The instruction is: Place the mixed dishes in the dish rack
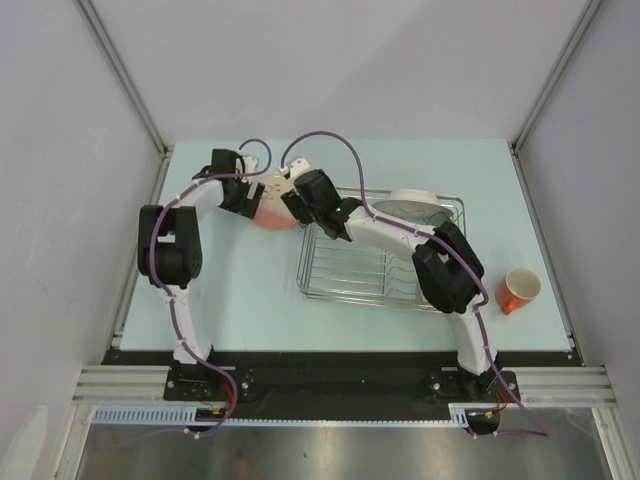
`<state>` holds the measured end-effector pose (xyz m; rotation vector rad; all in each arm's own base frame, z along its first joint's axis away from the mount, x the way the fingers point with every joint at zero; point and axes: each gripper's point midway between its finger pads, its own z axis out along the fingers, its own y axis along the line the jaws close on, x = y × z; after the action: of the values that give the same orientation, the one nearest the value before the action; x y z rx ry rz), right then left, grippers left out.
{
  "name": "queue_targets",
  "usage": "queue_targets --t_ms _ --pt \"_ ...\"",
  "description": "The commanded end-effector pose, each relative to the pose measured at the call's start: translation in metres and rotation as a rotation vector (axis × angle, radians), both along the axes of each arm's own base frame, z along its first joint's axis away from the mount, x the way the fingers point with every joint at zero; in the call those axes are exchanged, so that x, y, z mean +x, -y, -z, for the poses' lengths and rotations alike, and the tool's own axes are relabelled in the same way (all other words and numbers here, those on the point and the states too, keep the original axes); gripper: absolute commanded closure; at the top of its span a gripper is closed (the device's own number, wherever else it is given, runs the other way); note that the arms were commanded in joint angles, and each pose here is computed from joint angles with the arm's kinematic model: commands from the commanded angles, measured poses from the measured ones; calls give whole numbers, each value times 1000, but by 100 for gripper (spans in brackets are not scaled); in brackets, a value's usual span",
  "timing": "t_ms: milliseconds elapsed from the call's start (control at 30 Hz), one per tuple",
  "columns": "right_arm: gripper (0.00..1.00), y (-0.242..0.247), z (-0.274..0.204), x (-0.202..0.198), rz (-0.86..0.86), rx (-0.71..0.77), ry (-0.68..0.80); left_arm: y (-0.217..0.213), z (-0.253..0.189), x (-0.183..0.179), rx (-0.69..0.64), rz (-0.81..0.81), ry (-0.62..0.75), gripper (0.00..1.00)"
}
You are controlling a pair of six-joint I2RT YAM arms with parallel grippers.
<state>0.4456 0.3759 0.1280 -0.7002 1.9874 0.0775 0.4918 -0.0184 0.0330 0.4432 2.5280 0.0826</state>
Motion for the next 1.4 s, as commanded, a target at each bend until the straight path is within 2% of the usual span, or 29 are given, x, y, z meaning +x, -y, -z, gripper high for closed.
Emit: queue_targets --t_ms 0,167,200,533,733,867,1167,1367 --pt "23 -7 -51 10 16 3 90 -34 20 -50 154 37 -155 0" --pt "22 -32 -68 5 -31 33 100 -48 16 -86 148 53 -219 2" --pt "22 -39 -71 5 -41 42 104 -65 16 -94 140 17 -231 3" --pt "18 -107 -51 -6 -175 145 18 -104 17 -150 103 6 -310 7" --pt "21 -129 -13 0 -199 272 -130 -101 15 -154 44 21 -310 13" --pt "23 -135 18 0 -191 300 -209 -97 14 -149 20 33 -304 17" --pt "27 -150 48 -3 -201 371 -311 -93 14 -138 -13 48 -309 21" --pt "29 -162 69 -20 -215 388 -401 -84 8 -124 -69 65 -286 22"
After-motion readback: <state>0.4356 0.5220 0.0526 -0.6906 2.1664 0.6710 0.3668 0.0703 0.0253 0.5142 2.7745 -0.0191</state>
